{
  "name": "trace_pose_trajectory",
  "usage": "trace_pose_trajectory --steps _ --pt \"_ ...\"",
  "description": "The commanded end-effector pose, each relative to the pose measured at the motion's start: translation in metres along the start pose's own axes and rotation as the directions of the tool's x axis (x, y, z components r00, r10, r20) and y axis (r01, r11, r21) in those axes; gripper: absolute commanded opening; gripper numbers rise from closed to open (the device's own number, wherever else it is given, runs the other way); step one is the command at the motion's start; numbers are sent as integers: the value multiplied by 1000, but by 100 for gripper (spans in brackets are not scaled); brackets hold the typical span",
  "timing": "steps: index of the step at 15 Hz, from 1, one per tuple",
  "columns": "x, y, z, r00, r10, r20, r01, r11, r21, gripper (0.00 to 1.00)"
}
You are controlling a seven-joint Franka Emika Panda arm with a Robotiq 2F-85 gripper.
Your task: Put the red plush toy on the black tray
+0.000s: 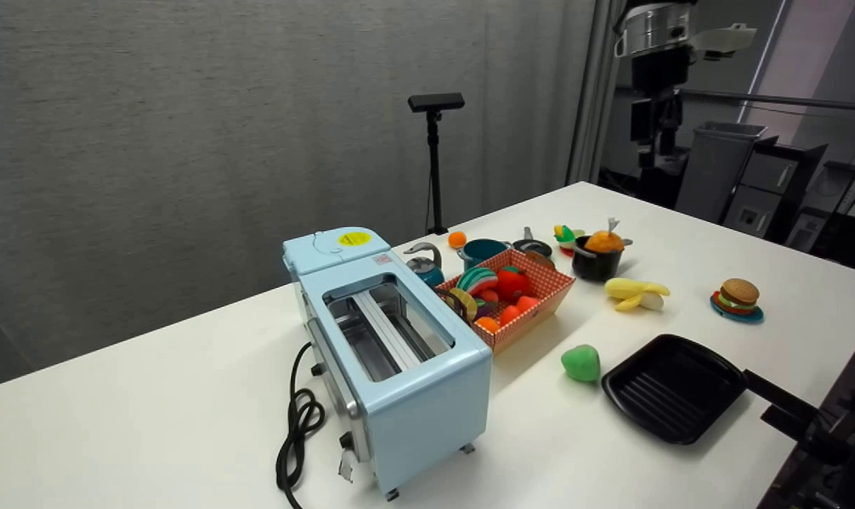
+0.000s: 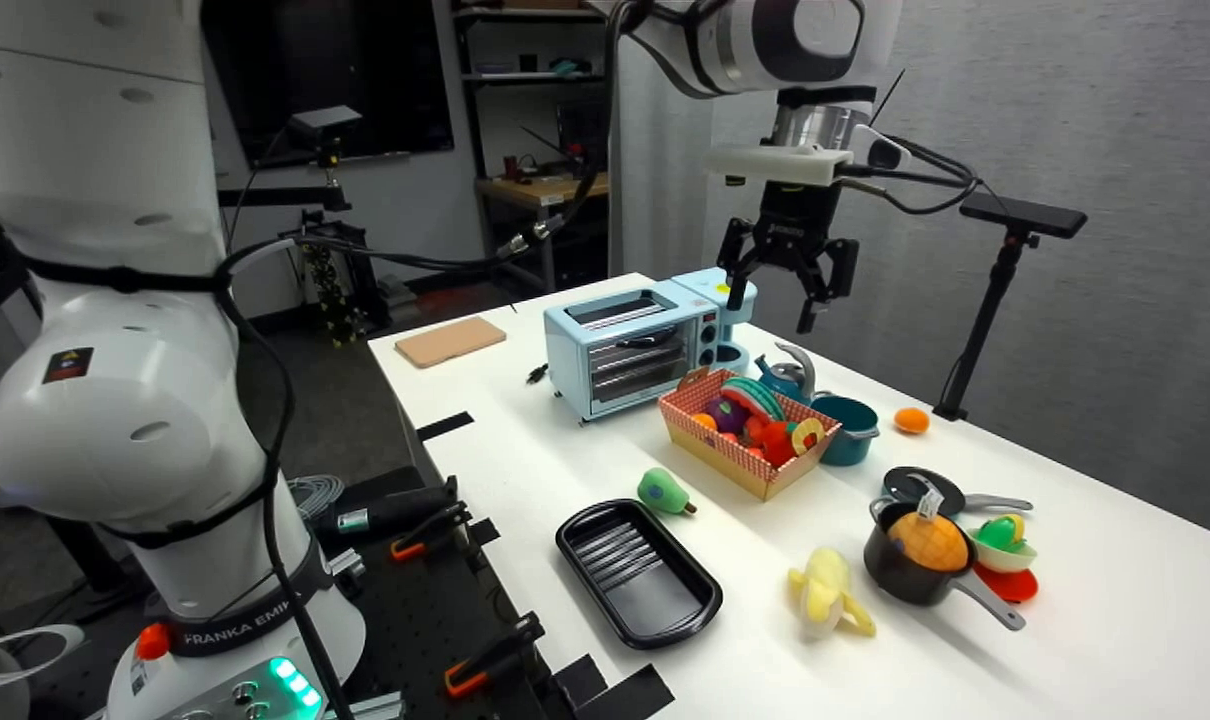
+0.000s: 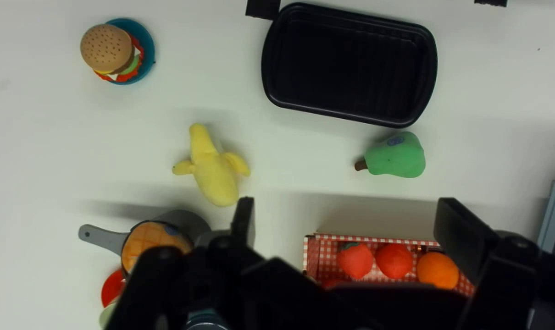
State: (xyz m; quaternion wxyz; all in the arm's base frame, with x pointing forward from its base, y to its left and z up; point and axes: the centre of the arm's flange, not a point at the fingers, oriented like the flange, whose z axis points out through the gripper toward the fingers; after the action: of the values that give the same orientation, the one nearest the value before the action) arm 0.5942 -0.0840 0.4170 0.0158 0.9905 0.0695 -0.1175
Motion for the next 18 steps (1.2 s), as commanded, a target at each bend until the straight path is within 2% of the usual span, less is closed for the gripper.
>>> trace_pose_trajectory --steps 1,8,11,13,14,16,18 --pt "81 -27 -11 998 -16 66 14 1000 21 100" --pt "162 -130 4 982 -98 160 106 993 -43 100" --pt "189 -180 11 970 -174 169 192 976 -99 100" --pt "202 -214 12 966 -204 161 222 970 -100 100" --pt "146 -195 36 968 -202 148 215 973 -79 100" --pt "150 -209 42 964 -219 153 233 969 -82 100" --pt "150 -203 43 965 -211 154 225 971 -80 100"
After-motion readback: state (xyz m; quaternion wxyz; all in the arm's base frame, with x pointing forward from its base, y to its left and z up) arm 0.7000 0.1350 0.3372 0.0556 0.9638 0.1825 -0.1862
